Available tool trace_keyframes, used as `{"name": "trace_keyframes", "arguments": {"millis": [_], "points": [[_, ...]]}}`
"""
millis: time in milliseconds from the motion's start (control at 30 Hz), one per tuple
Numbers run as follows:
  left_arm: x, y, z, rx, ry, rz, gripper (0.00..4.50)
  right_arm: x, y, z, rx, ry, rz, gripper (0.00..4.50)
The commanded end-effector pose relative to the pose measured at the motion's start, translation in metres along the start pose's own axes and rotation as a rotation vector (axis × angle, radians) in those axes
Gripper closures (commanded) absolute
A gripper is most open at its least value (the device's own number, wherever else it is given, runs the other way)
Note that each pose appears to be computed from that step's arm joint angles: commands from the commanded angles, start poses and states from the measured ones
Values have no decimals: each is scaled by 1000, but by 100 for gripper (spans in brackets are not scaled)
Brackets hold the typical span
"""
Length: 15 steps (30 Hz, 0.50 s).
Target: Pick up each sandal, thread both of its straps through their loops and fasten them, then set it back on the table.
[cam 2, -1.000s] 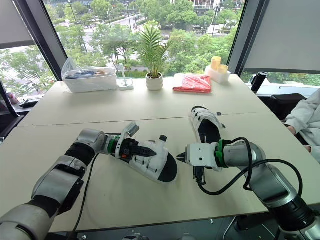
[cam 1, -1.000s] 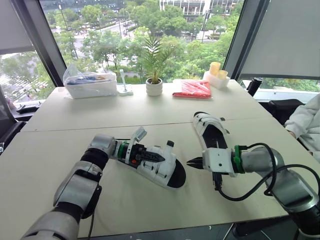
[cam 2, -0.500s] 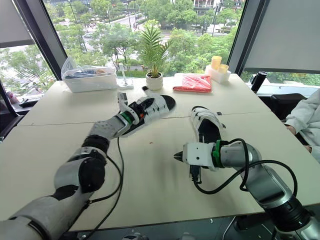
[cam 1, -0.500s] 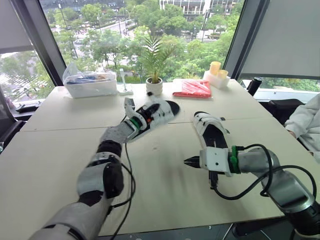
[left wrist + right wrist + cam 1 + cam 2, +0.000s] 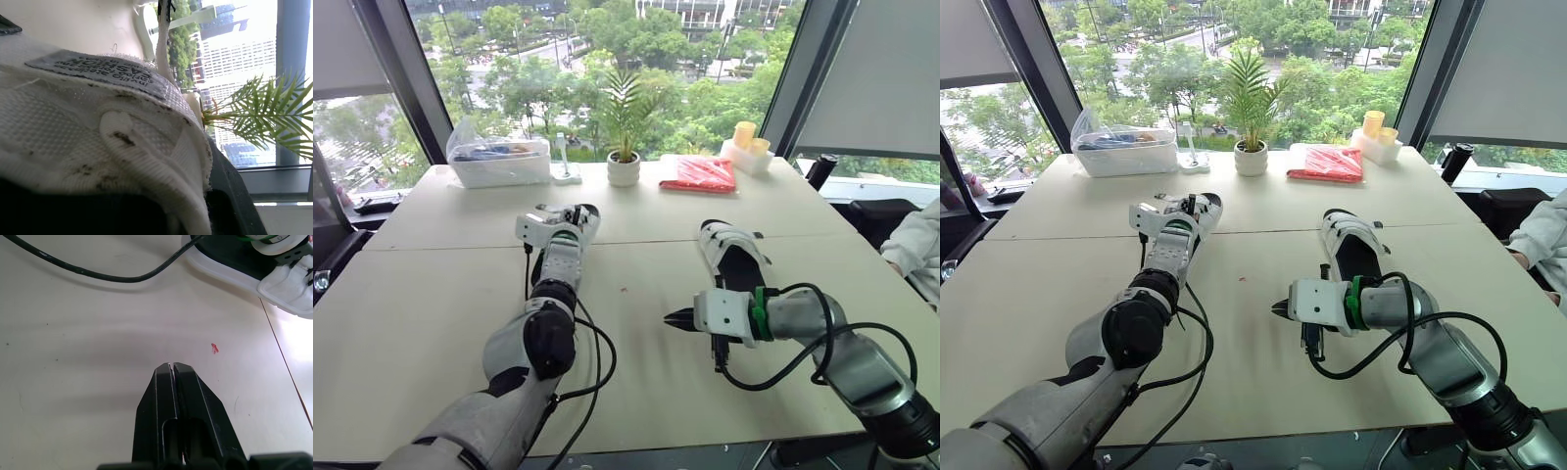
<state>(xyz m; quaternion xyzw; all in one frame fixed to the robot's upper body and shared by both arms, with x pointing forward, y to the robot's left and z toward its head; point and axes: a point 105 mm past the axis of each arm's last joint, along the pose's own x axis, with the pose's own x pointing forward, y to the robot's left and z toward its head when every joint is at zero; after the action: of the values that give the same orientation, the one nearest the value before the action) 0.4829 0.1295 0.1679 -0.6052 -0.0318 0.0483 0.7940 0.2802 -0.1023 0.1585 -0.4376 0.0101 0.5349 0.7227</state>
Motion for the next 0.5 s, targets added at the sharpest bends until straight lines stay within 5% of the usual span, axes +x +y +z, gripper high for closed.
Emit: {"name": "trace_keyframes", "arguments": {"millis": [33,167,500], "points": [[1,-11,3,24,-15,-35,223,-1,-3,15,-44,-34,-20,450],[0,-2,0,52,1,-13,8,-1,-1,14,-37,-33,-20,450],[-12,40,-3,232,99,44,3,2,-1,12,-24,-38,-28,450]]}}
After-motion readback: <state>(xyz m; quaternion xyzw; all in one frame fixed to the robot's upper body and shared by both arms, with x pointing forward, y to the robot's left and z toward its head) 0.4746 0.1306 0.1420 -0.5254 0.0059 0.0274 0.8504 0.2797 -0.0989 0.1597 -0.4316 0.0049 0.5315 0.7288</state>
